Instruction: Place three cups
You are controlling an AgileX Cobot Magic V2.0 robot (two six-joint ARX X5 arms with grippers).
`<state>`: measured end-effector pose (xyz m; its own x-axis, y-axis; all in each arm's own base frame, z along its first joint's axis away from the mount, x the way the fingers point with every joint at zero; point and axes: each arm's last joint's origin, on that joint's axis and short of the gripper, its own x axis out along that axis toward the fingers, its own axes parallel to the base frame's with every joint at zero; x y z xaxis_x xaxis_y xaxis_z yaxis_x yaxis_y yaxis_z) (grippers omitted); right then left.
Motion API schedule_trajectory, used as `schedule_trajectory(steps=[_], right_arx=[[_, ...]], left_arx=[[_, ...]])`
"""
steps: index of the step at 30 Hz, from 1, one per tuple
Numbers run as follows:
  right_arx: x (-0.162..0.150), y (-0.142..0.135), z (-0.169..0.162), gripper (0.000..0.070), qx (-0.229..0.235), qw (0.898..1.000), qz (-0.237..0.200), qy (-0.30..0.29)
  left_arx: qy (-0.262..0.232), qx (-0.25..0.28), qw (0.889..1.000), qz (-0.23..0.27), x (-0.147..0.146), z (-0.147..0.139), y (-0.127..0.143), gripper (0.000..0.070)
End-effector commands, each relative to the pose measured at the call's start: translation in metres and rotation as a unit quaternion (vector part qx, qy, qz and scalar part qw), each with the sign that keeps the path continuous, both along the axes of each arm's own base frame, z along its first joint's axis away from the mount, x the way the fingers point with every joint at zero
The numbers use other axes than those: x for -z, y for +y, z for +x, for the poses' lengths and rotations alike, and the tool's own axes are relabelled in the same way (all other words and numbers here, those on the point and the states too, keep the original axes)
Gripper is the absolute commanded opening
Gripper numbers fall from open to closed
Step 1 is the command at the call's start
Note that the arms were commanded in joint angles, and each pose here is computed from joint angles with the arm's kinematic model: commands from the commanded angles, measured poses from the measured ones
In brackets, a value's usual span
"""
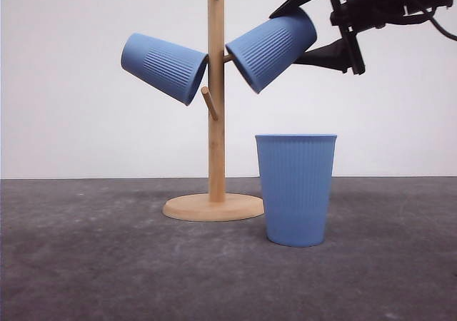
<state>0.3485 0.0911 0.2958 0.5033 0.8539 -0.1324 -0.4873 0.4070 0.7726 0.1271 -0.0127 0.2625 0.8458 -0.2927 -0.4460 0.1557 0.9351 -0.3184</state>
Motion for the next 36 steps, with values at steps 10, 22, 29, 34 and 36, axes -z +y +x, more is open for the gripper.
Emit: schedule_trajectory(steps=[10,22,29,34,36], right_arx=[[0.007,0.004,0.01,0.0504,0.018,1.0,-0.018,-0.014],[0.007,0.002,0.01,0.0574,0.022,0.999,-0.02,-0.017],[0.007,-0.01,0.012,0.0575,0.034,0.999,-0.022,-0.011],[0.004,-0.023,0.007,0.0575,0.044,0.998,-0.049,-0.015],[0.001,-0.027,0.002,0.0575,0.046,0.997,-0.066,-0.02]], left_arx=[[-0.003,-0.002,1.0,-0.003,-0.002,0.001,0.0,0.0471],[-0.004,-0.002,1.0,-0.003,-0.002,0.001,0.0,0.0471],[-0.003,-0.002,1.0,-0.003,-0.002,0.001,0.0,0.0471],[-0.003,-0.002,1.0,-0.003,-0.002,0.001,0.0,0.0472],[-0.004,-0.002,1.0,-0.003,-0.002,0.001,0.0,0.0472]])
